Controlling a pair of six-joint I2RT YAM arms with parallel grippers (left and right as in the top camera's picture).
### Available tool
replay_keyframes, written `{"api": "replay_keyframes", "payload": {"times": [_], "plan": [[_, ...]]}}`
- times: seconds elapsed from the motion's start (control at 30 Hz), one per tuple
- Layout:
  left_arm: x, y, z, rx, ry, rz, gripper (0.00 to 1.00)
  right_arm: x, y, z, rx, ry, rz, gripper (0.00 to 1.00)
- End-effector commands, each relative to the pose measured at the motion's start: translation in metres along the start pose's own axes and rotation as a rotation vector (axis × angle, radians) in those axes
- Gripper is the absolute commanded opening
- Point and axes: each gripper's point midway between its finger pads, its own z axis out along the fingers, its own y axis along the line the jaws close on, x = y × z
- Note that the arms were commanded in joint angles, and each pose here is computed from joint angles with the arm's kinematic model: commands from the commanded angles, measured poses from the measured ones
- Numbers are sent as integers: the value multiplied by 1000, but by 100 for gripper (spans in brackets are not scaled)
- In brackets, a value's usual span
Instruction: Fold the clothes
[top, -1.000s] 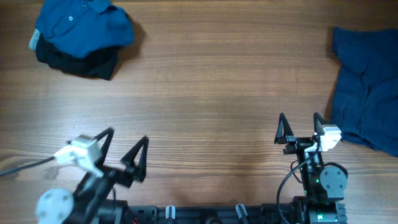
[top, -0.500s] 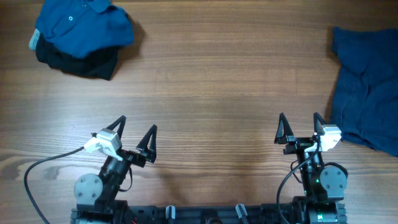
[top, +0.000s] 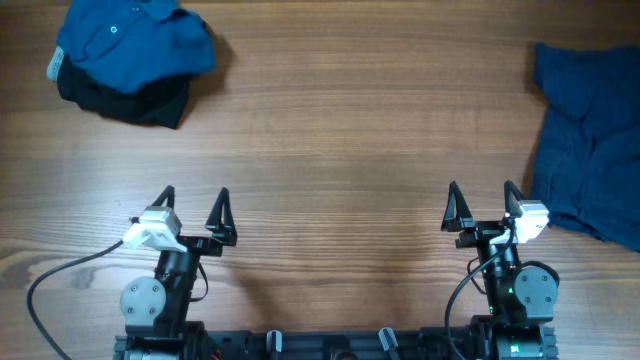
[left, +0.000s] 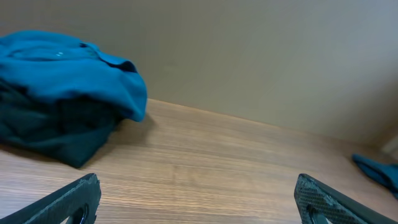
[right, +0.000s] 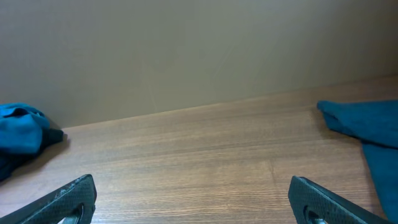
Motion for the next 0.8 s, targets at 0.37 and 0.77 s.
{"api": "replay_keyframes", "payload": {"times": [0.37, 0.77], "plan": [[18, 21, 5, -70, -10, 31, 100, -2, 4, -1, -22, -10, -18, 100], [27, 34, 3, -122, 25, 24, 100, -2, 4, -1, -22, -10, -18, 100]]}}
